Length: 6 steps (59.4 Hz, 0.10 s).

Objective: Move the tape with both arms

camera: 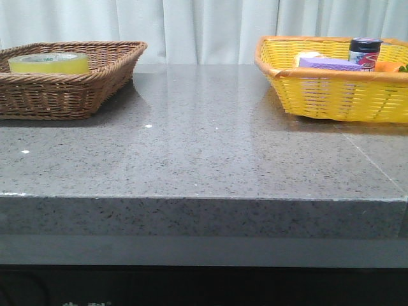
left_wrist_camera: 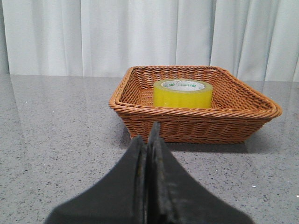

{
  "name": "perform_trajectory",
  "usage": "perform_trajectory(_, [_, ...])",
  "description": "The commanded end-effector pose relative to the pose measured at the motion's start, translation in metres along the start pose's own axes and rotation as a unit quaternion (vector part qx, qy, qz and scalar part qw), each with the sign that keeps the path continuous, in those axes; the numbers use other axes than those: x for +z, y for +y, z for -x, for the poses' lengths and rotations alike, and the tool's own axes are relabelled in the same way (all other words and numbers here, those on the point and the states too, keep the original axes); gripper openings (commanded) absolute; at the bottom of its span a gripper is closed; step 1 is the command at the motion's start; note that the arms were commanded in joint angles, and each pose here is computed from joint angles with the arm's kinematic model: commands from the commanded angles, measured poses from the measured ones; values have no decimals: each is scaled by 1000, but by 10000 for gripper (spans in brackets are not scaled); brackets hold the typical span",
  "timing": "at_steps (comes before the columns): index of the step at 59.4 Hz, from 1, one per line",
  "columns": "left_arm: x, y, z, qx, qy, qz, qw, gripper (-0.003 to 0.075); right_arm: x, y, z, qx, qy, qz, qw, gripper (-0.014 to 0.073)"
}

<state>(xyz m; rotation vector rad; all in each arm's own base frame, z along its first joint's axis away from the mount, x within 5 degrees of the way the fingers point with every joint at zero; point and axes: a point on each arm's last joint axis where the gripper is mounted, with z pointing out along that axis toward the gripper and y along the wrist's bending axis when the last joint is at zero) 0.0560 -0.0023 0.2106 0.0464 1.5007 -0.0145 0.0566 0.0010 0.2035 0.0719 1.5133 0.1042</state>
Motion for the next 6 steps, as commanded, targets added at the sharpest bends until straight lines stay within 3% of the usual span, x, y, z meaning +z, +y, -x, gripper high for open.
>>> perform_trajectory(1, [-2,1,6,-4,-44,3,999,-20,-2,0,11,-7,-57,0,998,-68])
perform_trajectory(6, [-2,1,6,-4,-44,3,999,-20,-2,0,11,-7,-57,0,998,-68])
